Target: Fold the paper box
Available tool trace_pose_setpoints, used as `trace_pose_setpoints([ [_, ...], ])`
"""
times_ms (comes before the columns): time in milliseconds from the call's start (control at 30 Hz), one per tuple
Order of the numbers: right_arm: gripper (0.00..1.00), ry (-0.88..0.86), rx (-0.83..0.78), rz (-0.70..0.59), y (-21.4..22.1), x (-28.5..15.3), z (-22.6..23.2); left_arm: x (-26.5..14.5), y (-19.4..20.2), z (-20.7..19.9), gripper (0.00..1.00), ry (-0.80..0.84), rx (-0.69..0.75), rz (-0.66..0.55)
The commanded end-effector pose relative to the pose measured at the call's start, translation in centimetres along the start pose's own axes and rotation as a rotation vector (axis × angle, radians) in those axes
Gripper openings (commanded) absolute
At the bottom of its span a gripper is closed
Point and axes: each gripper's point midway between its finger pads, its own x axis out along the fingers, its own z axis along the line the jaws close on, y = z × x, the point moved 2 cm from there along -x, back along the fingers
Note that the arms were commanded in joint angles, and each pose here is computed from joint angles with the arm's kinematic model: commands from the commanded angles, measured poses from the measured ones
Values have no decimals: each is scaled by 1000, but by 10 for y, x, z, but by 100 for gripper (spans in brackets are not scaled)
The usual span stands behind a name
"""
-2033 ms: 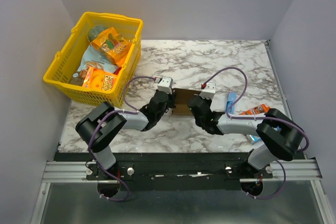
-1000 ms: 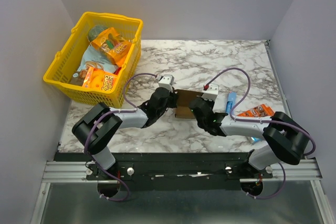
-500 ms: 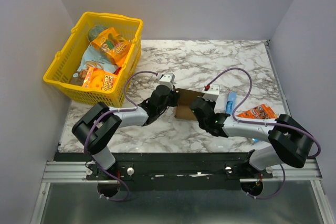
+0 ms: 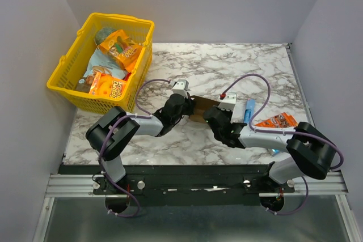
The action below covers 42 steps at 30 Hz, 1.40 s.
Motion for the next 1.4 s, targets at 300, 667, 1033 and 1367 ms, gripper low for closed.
trace_pose_setpoints([
  [300,1,-80,61,-26,-12,1,37,-4,6,-8,0,15,75,-44],
  [667,1,-144,50,-145,-27,16,61,1,-34,11,0,-21,159,-203],
  [1033,1,-214,21,-150,-10,15,59,-22,-5,21,0,67,219,-285],
  [1367,1,-199,8,-92,5,15,61,-16,2,22,0,42,139,-236],
])
